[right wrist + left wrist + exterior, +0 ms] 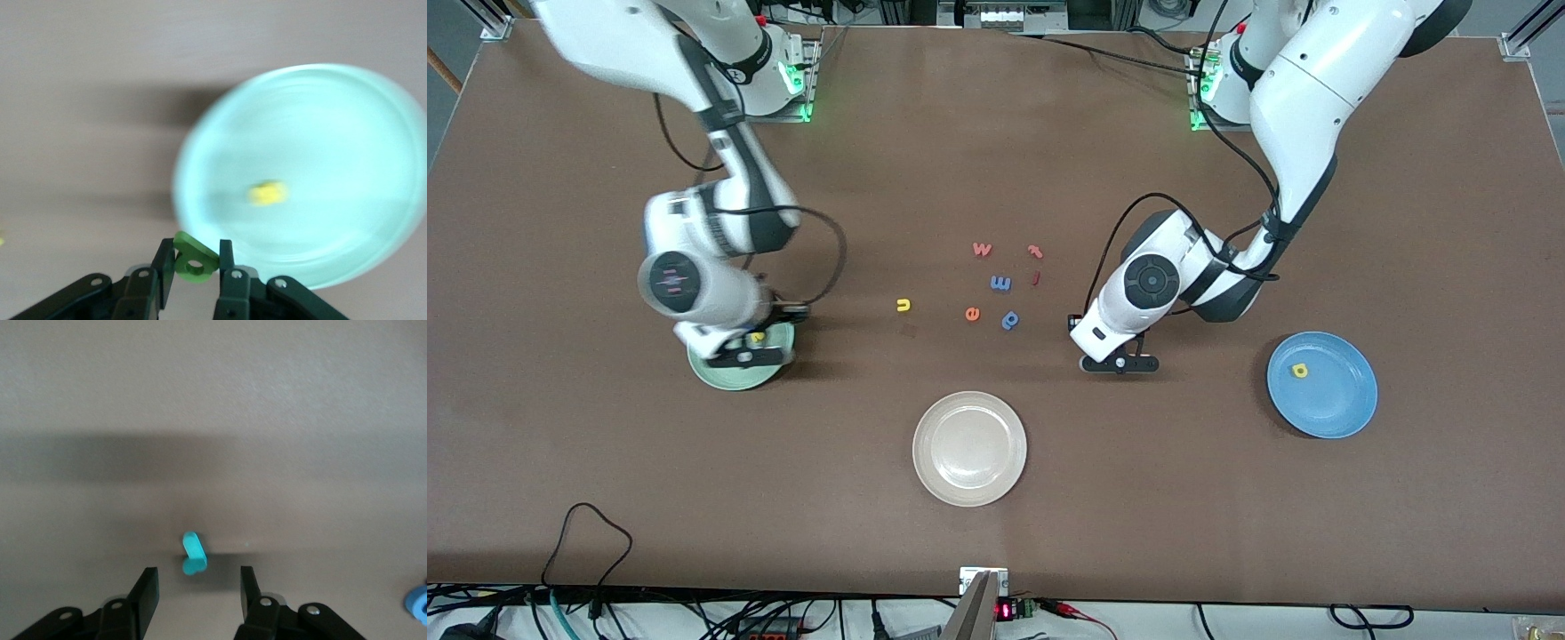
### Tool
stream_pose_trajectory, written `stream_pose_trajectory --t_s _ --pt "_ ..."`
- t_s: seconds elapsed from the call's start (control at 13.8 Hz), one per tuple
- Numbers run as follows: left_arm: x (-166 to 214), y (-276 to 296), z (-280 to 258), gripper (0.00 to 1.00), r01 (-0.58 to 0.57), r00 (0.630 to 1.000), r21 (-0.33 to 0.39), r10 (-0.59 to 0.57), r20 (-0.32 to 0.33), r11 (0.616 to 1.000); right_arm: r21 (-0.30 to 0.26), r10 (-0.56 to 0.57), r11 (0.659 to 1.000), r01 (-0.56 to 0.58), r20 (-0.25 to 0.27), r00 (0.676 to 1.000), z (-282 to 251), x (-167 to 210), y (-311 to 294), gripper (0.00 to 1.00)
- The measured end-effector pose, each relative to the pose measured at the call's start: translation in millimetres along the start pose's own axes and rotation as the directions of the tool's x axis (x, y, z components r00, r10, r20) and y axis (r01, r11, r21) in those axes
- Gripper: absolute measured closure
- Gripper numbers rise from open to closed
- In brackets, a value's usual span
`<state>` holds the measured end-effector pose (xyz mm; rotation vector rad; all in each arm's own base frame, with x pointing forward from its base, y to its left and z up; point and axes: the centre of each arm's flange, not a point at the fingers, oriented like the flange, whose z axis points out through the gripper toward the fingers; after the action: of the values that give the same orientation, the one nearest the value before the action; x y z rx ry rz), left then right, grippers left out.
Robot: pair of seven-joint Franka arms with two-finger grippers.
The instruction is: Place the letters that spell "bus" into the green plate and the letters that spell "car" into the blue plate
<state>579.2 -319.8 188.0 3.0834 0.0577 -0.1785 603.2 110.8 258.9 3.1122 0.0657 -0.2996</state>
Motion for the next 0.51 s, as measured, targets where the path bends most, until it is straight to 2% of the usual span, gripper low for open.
stream_pose_trajectory --t_s 0.14,0.29,0.51 --pt "2.7 -3.3 4.6 0.49 0.006 1.000 -0.004 -0.006 -0.004 1.000 0.009 0.009 1.000 -0.009 0.018 1.000 9.4 1.2 33.5 0.69" --pt "2.3 -3.2 11.1 0.60 0.007 1.000 -0.007 -0.007 0.001 1.000 0.007 -0.002 1.000 0.001 0.035 0.999 27.6 0.1 28.4 0.69" --pt "2.4 -2.5 15.3 0.60 0.007 1.000 -0.014 -0.007 -0.001 1.000 -0.004 -0.009 1.000 0.009 0.029 1.000 49.6 5.0 28.2 0.69"
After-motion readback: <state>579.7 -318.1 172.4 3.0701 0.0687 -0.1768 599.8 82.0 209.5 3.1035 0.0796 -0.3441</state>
